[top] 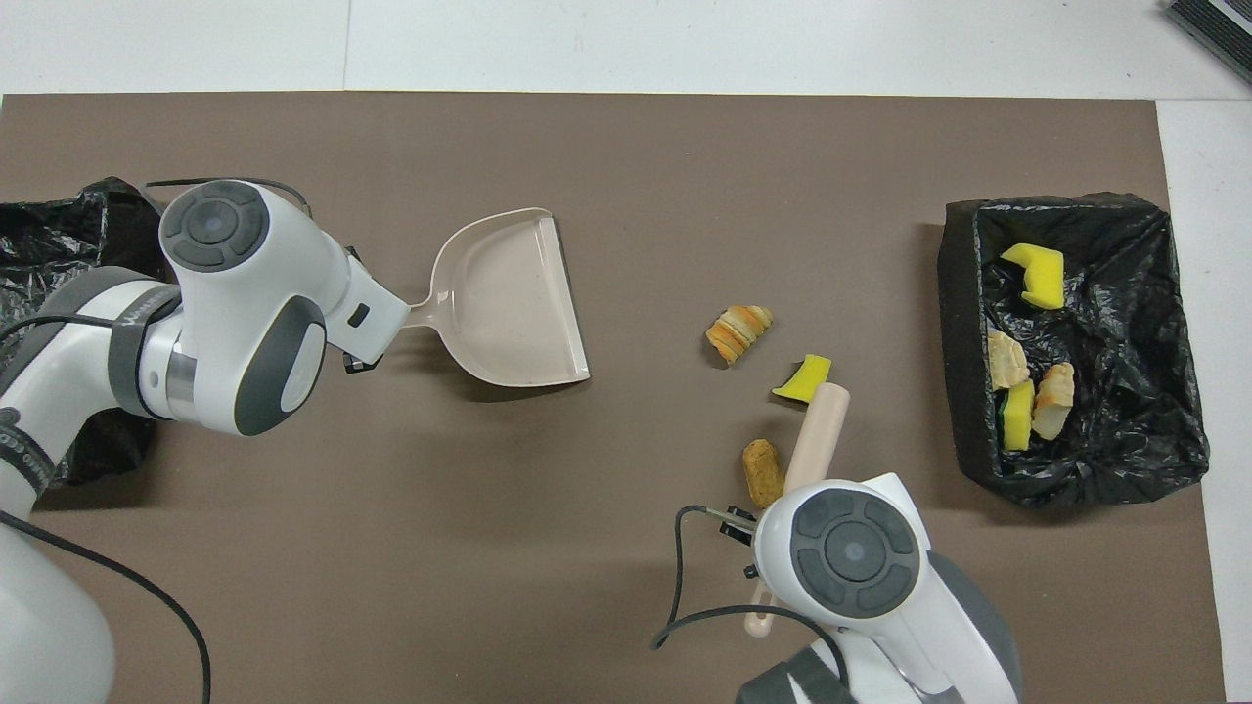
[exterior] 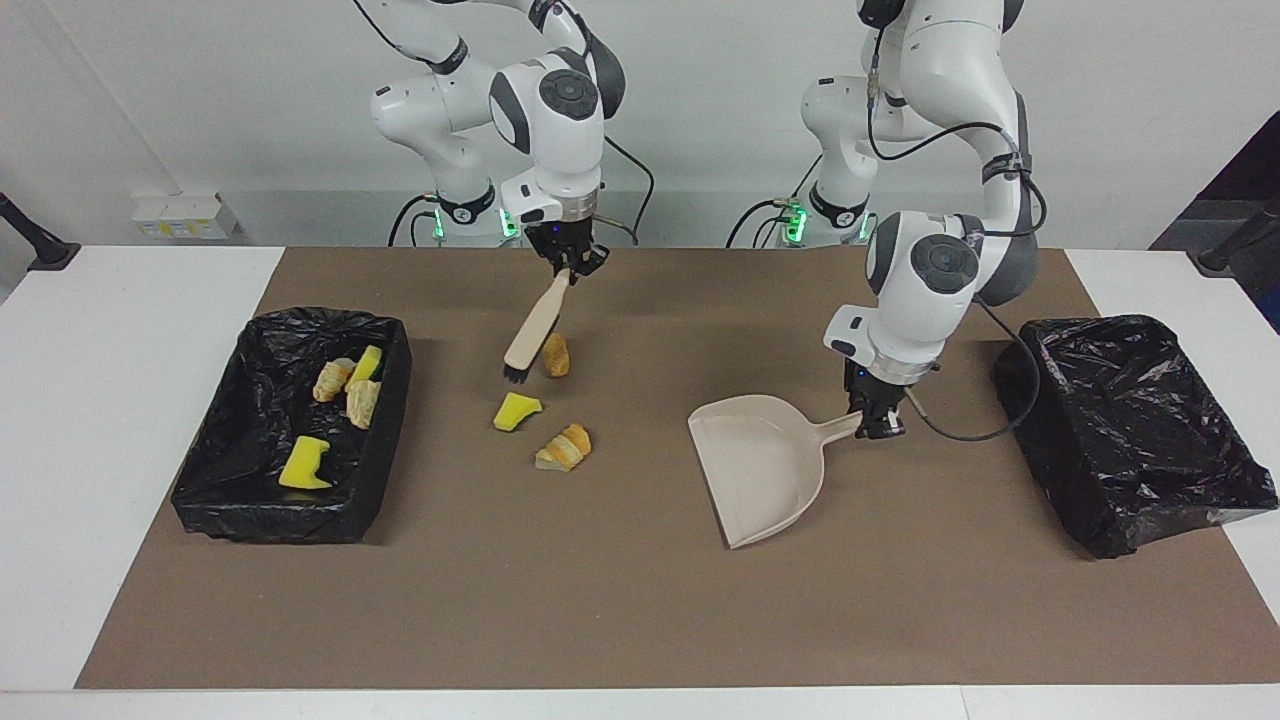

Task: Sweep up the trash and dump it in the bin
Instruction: 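Sweep the remaining sponges with the right gripper toward the dustpan held by the left gripper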

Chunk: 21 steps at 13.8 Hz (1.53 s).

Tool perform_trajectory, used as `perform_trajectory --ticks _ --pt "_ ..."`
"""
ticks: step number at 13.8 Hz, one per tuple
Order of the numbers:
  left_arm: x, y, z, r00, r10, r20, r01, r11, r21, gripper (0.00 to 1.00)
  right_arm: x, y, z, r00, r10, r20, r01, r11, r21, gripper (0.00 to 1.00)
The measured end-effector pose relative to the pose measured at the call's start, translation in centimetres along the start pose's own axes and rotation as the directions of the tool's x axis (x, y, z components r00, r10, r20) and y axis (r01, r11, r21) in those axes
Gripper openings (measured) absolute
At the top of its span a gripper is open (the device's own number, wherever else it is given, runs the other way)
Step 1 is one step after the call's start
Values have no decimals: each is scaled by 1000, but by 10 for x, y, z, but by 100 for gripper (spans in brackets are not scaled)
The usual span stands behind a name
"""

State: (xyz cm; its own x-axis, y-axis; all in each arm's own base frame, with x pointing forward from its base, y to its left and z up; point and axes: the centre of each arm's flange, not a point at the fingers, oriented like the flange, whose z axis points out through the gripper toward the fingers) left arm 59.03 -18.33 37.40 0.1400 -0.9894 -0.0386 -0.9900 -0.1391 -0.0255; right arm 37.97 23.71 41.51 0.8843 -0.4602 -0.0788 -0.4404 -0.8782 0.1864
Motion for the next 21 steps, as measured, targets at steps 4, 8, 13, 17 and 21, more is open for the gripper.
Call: perform_trajectory --ticks 4,8,13,17,21 --pt "34 25 -9 998 6 68 -7 1000 13 32 -9 23 27 990 91 110 -91 996 -1 26" --pt "41 59 -2 993 34 114 -33 999 -11 32 -11 6 50 976 159 151 -169 984 62 26" --pt "45 78 0 991 56 125 -55 998 -17 32 30 -53 55 976 169 136 -191 967 170 26" --pt "53 88 1 993 14 116 -14 1000 2 32 69 -113 21 979 154 133 -184 950 253 26" --pt "64 92 2 996 -6 86 3 999 37 32 72 -111 -3 994 29 107 -56 964 261 26"
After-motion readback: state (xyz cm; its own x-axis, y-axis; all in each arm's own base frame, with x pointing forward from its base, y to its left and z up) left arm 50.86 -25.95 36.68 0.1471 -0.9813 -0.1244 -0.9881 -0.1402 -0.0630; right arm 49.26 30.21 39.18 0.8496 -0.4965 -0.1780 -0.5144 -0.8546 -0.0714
